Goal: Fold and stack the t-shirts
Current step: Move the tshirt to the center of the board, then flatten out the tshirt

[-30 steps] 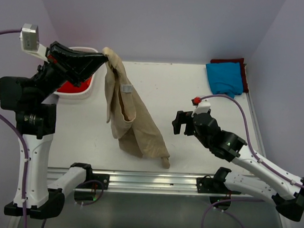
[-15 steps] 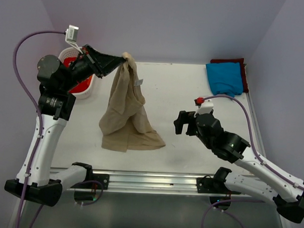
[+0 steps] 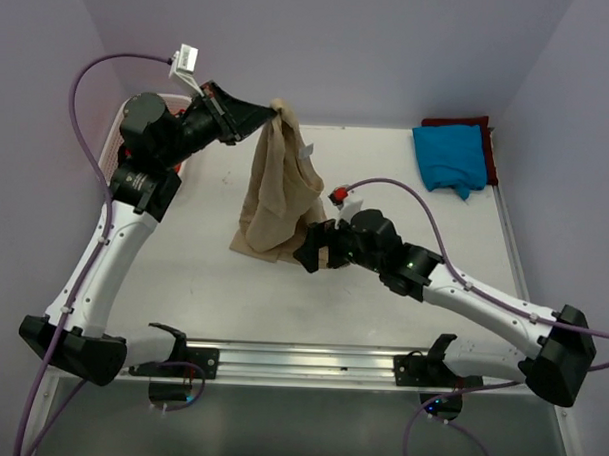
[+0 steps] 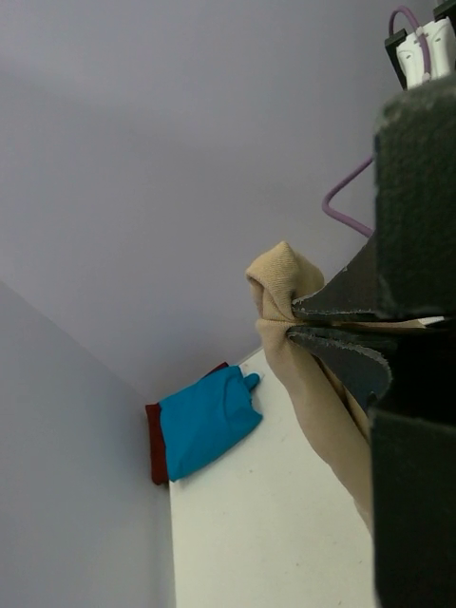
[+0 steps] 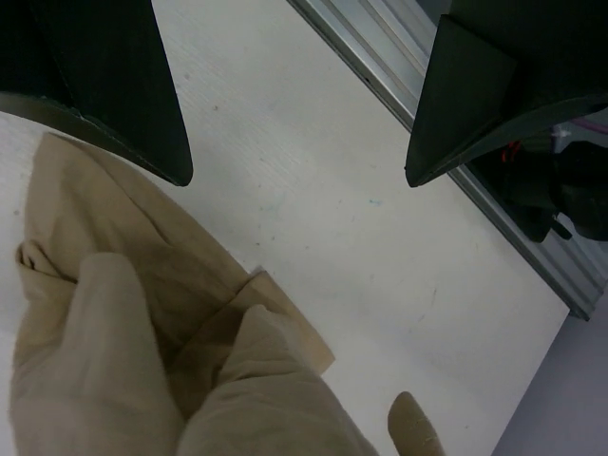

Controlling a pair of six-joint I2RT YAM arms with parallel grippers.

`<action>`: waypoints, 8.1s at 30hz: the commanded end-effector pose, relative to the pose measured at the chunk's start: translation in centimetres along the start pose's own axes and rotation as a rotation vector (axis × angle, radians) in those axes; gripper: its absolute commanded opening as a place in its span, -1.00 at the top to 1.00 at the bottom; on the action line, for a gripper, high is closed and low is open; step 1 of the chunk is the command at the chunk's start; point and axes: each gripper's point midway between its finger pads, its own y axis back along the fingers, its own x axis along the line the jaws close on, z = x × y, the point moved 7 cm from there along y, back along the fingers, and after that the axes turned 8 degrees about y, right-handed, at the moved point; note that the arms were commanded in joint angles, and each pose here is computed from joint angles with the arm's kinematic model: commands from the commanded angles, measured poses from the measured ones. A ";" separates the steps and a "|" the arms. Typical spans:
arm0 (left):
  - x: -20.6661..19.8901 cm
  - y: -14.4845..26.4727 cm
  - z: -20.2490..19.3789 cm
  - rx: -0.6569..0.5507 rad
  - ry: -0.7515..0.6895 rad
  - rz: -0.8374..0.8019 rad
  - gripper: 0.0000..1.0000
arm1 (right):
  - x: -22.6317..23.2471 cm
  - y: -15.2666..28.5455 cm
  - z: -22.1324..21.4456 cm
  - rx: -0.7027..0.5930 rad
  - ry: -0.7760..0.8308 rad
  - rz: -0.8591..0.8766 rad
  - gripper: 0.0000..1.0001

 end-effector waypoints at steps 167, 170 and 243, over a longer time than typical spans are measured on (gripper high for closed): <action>7.7 8.6 -6.1 -0.058 -0.370 0.671 1.00 | -9.3 1.3 7.5 0.135 0.070 -0.693 -0.98; 7.7 9.2 -5.6 -0.075 -0.373 0.726 1.00 | -10.8 -0.1 6.9 0.114 0.020 -0.628 -0.97; -12.2 21.7 2.6 -0.552 -0.652 0.109 0.74 | -3.4 25.3 17.2 -0.623 0.272 -0.358 1.00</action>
